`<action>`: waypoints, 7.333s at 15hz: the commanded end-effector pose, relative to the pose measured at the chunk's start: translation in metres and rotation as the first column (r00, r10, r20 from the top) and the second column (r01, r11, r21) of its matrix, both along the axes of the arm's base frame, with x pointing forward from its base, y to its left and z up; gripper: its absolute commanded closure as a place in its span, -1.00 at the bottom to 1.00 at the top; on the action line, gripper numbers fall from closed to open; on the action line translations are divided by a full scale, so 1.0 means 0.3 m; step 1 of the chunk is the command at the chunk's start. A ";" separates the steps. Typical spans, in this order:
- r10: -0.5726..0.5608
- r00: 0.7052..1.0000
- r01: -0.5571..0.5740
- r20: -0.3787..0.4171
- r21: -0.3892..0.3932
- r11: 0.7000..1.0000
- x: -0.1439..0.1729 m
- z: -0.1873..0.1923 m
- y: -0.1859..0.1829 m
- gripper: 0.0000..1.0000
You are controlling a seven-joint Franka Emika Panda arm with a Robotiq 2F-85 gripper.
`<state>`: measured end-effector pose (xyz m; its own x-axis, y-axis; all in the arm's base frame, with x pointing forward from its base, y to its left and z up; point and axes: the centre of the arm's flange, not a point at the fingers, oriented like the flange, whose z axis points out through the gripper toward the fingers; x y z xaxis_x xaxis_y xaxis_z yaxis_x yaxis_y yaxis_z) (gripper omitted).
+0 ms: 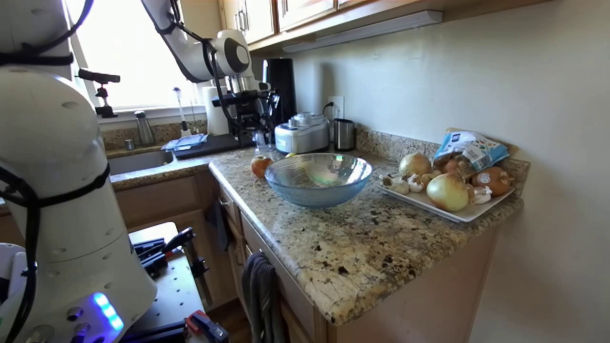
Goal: Put the apple and lemons inside the glass bowl
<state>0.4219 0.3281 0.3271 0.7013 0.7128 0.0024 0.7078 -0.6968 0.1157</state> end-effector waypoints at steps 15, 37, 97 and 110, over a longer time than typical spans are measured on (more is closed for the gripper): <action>0.450 0.892 -0.448 -0.047 0.052 0.893 0.134 -0.204 0.112 -1.00; 0.424 0.901 -0.421 -0.098 0.045 0.906 0.130 -0.359 0.042 -1.00; -0.654 0.754 0.655 0.070 0.004 0.756 0.260 -0.218 -0.828 -0.32; -0.630 0.773 0.632 0.071 0.001 0.775 0.221 -0.142 -0.833 -1.00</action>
